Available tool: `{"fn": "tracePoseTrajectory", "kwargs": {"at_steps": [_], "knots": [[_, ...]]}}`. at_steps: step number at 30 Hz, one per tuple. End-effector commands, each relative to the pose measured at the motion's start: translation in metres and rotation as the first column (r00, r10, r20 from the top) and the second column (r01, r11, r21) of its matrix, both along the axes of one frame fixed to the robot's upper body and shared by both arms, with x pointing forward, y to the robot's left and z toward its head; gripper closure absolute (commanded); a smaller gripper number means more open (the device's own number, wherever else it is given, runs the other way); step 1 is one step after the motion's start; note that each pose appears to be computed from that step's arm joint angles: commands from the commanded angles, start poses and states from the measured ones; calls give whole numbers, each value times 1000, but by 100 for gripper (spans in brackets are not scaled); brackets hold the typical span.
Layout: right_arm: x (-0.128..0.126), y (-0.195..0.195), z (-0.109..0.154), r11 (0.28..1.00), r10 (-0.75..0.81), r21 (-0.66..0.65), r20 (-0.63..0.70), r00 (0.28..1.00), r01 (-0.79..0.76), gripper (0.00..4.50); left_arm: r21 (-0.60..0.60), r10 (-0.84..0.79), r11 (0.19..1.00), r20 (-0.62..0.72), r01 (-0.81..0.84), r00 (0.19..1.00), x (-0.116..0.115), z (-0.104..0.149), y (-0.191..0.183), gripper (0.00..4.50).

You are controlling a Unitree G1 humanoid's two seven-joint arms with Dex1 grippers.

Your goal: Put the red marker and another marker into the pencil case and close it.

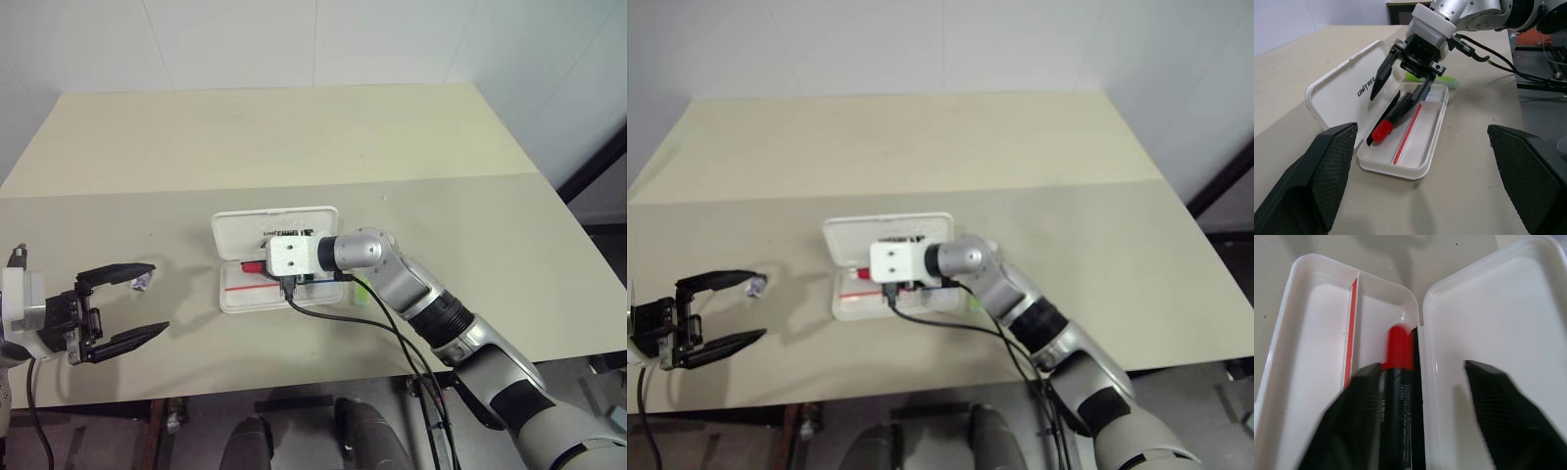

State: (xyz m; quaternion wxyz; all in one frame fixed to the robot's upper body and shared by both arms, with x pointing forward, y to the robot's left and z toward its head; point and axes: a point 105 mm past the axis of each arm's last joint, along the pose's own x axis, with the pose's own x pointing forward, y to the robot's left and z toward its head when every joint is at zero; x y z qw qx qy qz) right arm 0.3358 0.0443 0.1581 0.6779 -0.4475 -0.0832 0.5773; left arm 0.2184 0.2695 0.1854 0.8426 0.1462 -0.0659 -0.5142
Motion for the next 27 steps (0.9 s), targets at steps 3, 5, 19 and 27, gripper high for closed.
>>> {"fn": "tracePoseTrajectory", "kwargs": {"at_steps": [3, 5, 19, 27], "knots": [[-20, 1, 22, 995, 88, 53, -23, 996, -87, 3, 9, -6, 1000, 33, 5, 999, 0, 6, -2, 0], [-26, 0, 24, 992, 109, 63, -48, 993, -106, 3, 7, -9, 1000, 35, 8, 999, 1, 7, -3, 0], [-61, -51, 59, 955, 217, 260, -269, 938, -147, 3, -45, -2, 999, 98, 6, 995, 2, 9, -33, 0], [-26, -111, 55, 891, -248, 277, -364, 898, 359, 3, -71, -135, 988, 7, 135, 991, -17, 10, -45, 0]]}}
